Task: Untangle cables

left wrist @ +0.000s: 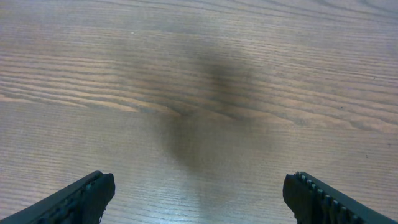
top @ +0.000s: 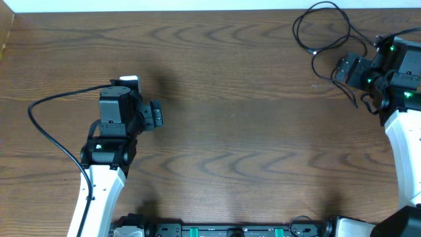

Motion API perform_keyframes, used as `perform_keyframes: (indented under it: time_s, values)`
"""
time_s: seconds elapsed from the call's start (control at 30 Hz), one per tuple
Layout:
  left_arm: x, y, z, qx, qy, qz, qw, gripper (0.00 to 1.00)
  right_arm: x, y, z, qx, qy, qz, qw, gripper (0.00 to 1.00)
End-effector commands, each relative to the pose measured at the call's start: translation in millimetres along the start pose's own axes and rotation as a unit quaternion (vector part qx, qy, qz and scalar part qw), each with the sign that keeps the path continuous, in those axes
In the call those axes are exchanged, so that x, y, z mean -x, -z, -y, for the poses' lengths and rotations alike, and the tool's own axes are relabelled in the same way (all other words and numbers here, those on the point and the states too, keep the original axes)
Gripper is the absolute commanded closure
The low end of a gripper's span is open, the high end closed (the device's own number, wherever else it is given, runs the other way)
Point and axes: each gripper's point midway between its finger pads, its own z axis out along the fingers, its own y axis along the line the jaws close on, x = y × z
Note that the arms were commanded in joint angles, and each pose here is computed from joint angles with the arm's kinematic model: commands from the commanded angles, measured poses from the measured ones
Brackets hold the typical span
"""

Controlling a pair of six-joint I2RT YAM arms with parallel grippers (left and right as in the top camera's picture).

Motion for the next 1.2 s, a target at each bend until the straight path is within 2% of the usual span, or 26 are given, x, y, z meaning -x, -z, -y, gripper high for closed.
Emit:
perform_keyframes:
  time_s: [0.0,0.77,1.17]
  values:
    - [1,2,-4,0.008,0.004,0.004,1.000,0.08,1,3,0,-0.002,0.000,0.000,1.000,0.01]
    - [-2,2,0,-0.001,0.003,0.000,1.000,0.08,-4,3,1,-0.004,-0.001,-0.009,1.000,0.01]
    - [-40,-1,-3,0.001,0.001,-0.018,1.000,0.08,-4,3,1,-0.004,-0.001,-0.009,1.000,0.01]
